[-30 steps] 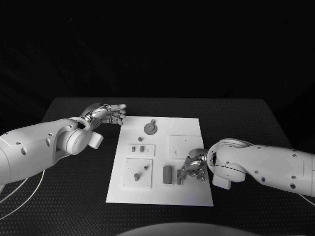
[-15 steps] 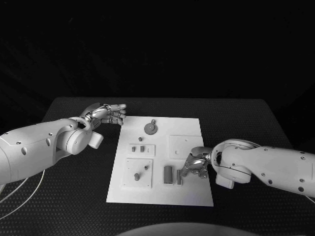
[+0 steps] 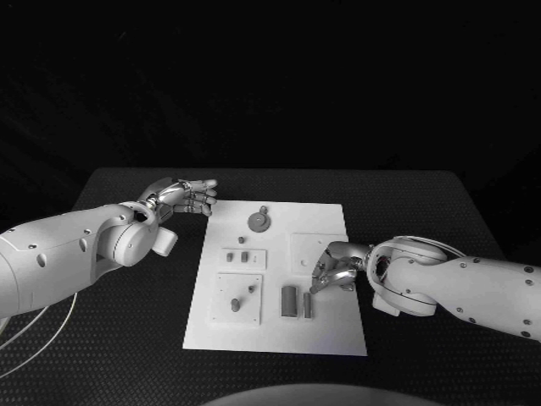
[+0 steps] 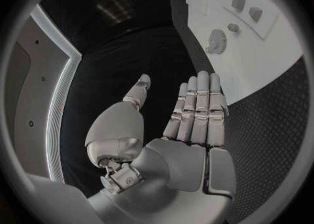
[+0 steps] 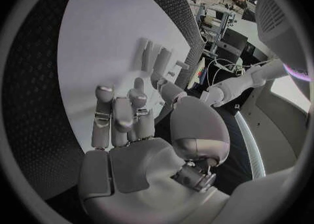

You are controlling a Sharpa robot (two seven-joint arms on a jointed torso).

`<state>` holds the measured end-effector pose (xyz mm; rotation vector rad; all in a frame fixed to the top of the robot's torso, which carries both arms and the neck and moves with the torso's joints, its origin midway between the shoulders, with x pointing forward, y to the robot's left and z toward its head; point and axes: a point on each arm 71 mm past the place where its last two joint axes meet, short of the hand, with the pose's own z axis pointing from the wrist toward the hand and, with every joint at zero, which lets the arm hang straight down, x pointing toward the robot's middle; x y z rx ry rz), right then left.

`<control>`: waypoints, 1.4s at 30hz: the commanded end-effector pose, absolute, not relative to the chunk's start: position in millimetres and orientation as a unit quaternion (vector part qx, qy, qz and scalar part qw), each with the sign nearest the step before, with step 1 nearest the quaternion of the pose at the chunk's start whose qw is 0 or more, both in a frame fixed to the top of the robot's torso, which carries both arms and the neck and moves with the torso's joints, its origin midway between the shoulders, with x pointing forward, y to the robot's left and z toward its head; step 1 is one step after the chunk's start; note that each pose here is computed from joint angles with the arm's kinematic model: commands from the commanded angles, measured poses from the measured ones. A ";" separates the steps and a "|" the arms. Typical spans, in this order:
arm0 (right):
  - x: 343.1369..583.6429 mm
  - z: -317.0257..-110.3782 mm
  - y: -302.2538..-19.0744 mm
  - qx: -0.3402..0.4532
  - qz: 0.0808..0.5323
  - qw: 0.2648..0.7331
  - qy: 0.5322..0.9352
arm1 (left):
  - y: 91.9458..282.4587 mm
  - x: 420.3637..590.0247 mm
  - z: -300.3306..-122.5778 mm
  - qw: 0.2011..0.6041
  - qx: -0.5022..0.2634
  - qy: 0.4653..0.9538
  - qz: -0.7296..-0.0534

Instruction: Assemble the parts on the task board

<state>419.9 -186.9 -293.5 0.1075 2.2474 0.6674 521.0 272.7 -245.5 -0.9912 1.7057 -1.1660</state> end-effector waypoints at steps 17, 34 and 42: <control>417.7 -296.5 -179.9 -0.022 0.281 0.408 0.868 | 269.9 520.4 -245.1 0.405 -0.389 0.681 -0.469; 413.5 -298.3 -172.5 -0.030 0.295 0.389 0.872 | 270.4 520.3 -245.2 0.405 -0.390 0.682 -0.468; 413.8 -302.8 -170.5 -0.030 0.293 0.386 0.874 | 270.4 520.2 -245.2 0.405 -0.390 0.682 -0.468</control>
